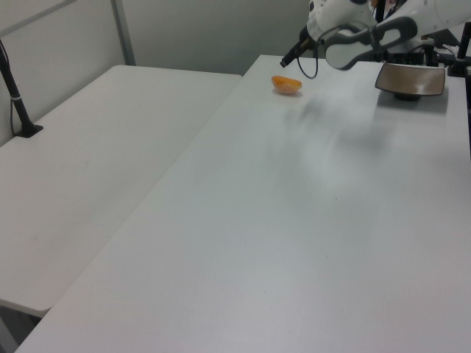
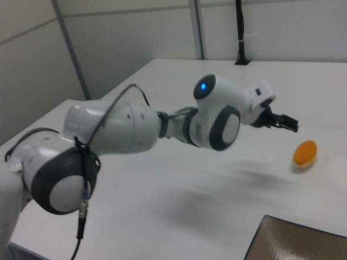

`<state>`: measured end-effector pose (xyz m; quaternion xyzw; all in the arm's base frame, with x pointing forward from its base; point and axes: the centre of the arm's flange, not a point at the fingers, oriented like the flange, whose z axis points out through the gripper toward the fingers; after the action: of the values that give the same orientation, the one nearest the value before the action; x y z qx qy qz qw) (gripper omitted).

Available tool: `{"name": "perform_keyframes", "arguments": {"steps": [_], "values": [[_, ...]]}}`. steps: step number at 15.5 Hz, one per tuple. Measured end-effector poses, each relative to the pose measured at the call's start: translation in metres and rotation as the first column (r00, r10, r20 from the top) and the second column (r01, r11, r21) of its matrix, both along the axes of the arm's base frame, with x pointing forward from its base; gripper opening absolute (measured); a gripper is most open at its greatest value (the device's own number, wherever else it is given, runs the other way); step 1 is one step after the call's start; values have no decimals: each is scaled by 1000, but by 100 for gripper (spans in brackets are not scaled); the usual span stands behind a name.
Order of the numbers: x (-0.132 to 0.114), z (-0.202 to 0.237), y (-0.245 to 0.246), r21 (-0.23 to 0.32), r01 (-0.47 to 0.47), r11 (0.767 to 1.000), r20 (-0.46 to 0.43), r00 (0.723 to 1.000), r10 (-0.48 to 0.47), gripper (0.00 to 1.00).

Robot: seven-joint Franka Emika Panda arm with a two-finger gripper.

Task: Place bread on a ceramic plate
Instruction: 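Move the open gripper toward the orange bread roll and lower it, then close the gripper around the orange bread roll and lift it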

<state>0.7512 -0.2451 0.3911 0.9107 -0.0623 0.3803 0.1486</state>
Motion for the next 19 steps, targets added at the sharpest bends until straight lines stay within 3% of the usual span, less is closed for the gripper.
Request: {"name": "perform_keyframes", "arguments": {"steps": [5, 16, 17, 19], "values": [[3, -63, -30, -36, -7, 999, 10, 1000, 7, 100], [7, -107, -42, -46, -15, 999, -7, 1000, 15, 100], [7, -109, -41, -48, -18, 999, -1, 1000, 18, 95], [6, -113, -41, -50, -22, 999, 10, 1000, 22, 73]]}}
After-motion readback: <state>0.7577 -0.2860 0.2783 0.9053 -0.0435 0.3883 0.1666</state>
